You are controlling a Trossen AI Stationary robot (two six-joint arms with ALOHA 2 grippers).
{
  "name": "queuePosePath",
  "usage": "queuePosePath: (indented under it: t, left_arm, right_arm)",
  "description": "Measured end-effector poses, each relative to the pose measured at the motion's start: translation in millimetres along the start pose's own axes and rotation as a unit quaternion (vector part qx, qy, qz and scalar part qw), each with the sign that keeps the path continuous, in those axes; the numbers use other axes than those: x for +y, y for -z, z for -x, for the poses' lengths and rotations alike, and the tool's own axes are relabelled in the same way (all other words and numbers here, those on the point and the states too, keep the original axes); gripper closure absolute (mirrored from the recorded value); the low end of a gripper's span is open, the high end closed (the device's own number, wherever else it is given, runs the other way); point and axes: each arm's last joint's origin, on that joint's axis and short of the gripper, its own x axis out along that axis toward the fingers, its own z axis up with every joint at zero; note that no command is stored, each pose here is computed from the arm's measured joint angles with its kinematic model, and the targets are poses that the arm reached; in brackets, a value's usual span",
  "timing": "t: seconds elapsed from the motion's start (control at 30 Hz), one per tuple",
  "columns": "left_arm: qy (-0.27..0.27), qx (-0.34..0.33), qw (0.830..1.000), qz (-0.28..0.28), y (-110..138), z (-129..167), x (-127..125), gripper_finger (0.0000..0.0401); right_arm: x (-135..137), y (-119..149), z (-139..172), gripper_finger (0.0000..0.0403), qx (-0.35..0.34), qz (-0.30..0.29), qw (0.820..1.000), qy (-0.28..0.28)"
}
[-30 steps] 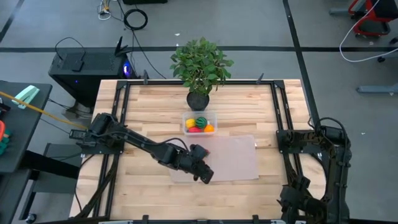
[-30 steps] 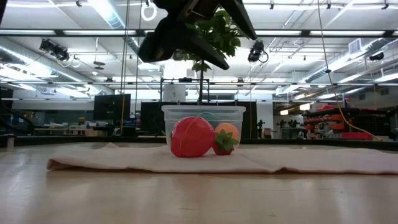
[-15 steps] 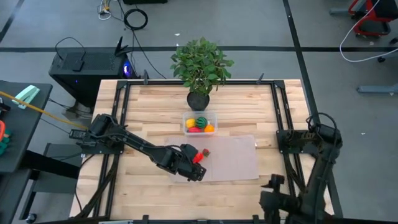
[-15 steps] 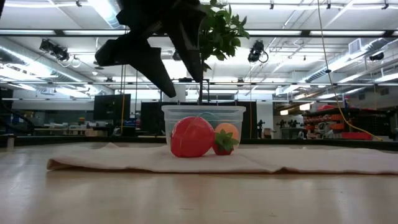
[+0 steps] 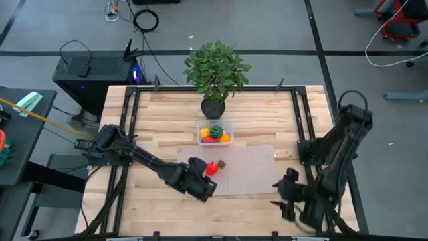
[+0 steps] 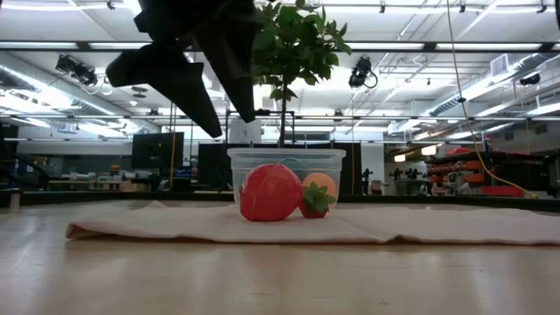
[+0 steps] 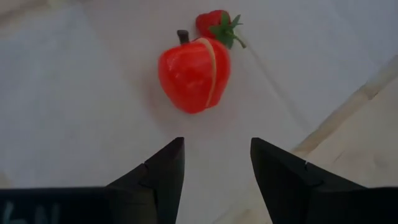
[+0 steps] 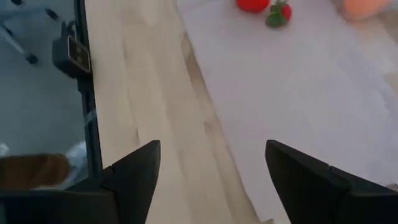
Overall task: Pick and placing Produce into tupperware
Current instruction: Put the apple into the transparent bin
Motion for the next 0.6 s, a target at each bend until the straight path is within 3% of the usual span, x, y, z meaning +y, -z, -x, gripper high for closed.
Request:
queuePosePath:
  t: [0.3, 0.6]
  left_arm:
    - [-0.056, -0.034, 0.997, 0.046, -6.3, -2.3, 11.6, 0.0196]
    - [0.009, -0.048, 0.998, 0.043, -23.9, -9.5, -0.8, 0.0126]
  right_arm:
    - [-54.2, 2.5, 18.2, 0.0115, -0.016, -0.071, 0.997, -0.030]
    - [-64.3, -0.9, 26.1, 0.0115, -0.030, -0.086, 0.995, -0.045]
